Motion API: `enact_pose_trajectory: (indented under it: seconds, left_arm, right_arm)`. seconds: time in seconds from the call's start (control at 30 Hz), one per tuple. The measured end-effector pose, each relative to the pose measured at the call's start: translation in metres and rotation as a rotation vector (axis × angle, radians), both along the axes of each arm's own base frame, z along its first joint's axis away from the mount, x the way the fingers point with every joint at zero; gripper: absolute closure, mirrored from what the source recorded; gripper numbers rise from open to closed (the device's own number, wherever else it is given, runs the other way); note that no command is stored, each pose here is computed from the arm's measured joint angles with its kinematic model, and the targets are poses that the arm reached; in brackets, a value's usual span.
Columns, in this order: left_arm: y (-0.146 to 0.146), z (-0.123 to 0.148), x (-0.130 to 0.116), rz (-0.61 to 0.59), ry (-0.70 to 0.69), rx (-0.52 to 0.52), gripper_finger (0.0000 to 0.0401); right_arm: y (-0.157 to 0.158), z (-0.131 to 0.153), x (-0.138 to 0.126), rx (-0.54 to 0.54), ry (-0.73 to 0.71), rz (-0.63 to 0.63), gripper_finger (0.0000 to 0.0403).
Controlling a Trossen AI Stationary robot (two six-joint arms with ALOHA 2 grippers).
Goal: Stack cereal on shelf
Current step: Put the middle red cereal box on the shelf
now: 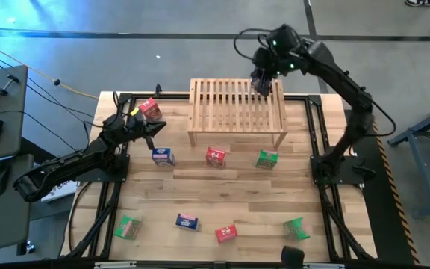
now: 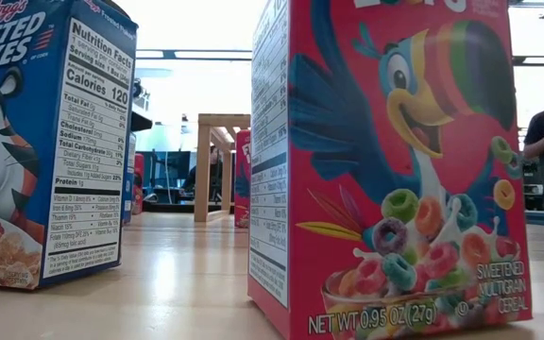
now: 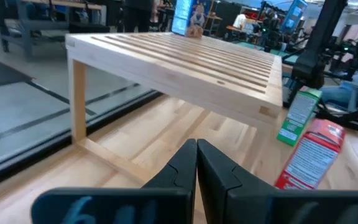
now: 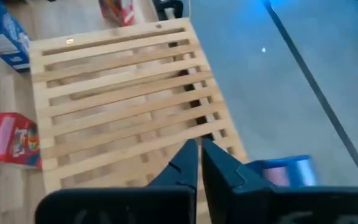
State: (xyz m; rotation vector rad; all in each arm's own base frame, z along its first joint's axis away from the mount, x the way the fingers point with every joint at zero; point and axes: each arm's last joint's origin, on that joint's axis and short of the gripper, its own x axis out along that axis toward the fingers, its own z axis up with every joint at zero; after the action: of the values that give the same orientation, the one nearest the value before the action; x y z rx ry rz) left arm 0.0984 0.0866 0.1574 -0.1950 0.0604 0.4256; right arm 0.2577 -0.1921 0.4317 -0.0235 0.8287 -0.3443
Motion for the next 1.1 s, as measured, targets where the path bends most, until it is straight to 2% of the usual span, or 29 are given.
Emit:
enact_pose_trajectory:
  seconds: [0.13,0.27,0.43,0.67,0.83,0.97,1.1]
  left_arm:
    - [-0.002,-0.002,0.001,-0.061,0.013,-0.024,0.0396]
    - [-0.002,-0.002,0.001,-0.083,0.006,-0.032,0.0396]
    - [-0.001,0.004,0.002,-0.083,-0.009,-0.025,0.0396]
    - [-0.001,0.006,0.002,-0.064,-0.007,-0.009,0.0396]
    - [0.000,0.006,0.002,-0.044,0.002,0.012,0.0396]
    - [0.000,0.006,0.002,-0.045,0.004,0.017,0.0396]
    - [0.000,0.006,0.002,-0.046,0.006,0.024,0.0396]
  right_arm:
    - [0.028,-0.024,-0.004,-0.031,-0.119,0.032,0.0402]
    - [0.065,-0.045,-0.013,-0.079,-0.326,0.080,0.0403]
    - [0.112,-0.075,-0.020,-0.052,-0.514,0.119,0.0403]
    - [0.170,-0.118,-0.008,0.065,-0.462,0.058,0.0390]
    - [0.200,-0.137,0.009,0.186,-0.437,0.016,0.0332]
    - [0.216,-0.156,0.028,0.243,-0.421,0.012,0.0256]
    - [0.224,-0.169,0.051,0.253,-0.386,-0.021,0.0174]
